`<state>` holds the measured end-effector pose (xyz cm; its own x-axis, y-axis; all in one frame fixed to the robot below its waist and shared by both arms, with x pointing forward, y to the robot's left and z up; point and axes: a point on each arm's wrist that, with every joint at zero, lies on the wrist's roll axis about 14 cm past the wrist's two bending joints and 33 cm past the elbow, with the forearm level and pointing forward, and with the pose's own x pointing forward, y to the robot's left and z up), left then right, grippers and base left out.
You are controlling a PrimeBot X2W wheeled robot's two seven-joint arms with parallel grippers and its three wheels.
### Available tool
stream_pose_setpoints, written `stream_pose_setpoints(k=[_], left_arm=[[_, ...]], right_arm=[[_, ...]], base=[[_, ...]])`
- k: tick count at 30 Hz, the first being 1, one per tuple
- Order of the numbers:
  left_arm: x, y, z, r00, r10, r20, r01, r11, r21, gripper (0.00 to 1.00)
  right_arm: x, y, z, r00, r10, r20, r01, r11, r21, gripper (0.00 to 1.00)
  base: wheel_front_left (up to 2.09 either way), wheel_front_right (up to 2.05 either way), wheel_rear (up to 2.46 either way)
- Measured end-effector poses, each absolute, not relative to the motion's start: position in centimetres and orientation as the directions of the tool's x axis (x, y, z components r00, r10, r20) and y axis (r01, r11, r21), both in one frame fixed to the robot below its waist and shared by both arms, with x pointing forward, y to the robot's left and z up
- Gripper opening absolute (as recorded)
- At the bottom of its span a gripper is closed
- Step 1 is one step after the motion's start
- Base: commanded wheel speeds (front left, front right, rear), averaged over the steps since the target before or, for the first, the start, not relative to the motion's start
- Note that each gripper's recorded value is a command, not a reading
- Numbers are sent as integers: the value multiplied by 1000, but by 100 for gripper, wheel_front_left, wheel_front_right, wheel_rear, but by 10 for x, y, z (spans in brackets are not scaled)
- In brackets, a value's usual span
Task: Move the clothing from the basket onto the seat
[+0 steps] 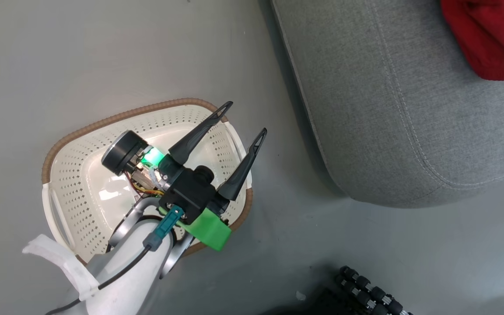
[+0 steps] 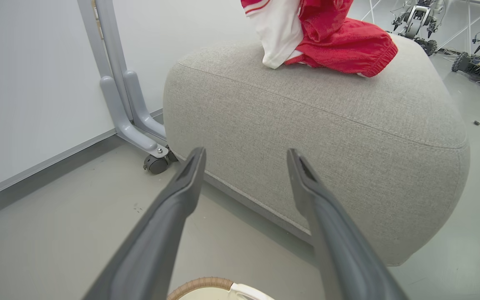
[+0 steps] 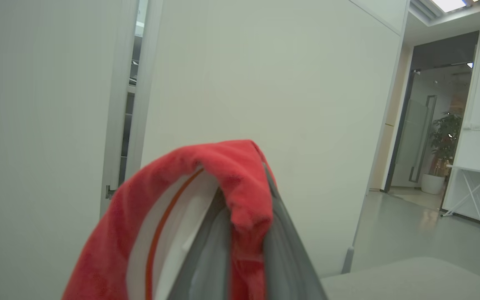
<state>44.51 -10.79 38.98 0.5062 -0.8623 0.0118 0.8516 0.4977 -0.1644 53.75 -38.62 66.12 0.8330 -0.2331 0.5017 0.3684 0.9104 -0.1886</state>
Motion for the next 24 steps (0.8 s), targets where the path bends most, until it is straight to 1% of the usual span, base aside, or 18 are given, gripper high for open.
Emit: stream_pose_setpoints(k=[1,3,5,8,11,13,14,15,16,19,21,24], left_arm=[[445,-107,387,507,-862,6,851,499,-165,100],[445,-105,384,507,-862,-7,850,501,-162,100],[446,-105,385,505,-863,-6,852,500,-158,100],[445,-107,387,500,-866,-4,856,494,-154,100],[443,-108,385,492,-871,-15,860,488,-152,100],[441,-109,384,487,-873,-21,862,484,-152,100],[440,-109,385,486,-874,-20,862,483,-151,100],[440,-109,387,489,-872,-20,861,486,-153,100],[440,-109,388,492,-870,-18,858,489,-159,100],[437,-108,392,502,-865,-17,850,497,-177,100],[434,-108,397,511,-859,-9,843,503,-190,100],[435,-103,404,551,-835,0,816,539,-208,100]], right_arm=[[537,-393,644,845,-265,464,383,906,-181,0],[529,-408,595,877,-337,341,413,893,-178,0],[517,-419,558,887,-396,239,440,881,-174,0],[498,-436,526,869,-474,145,493,856,-158,0],[481,-440,489,851,-524,44,525,841,-134,0],[474,-442,480,836,-548,19,547,830,-112,2],[471,-443,479,829,-559,18,557,824,-99,39],[470,-443,479,825,-565,17,564,821,-90,86],[467,-443,479,821,-571,18,570,818,-79,100],[453,-442,487,805,-592,44,593,803,-54,100],[436,-442,485,791,-611,41,612,790,-46,100],[414,-435,482,791,-611,27,611,788,-79,100]], base=[[0,0,0],[0,0,0],[0,0,0],[0,0,0],[0,0,0],[0,0,0],[0,0,0],[0,0,0],[0,0,0],[0,0,0],[0,0,0],[0,0,0]])
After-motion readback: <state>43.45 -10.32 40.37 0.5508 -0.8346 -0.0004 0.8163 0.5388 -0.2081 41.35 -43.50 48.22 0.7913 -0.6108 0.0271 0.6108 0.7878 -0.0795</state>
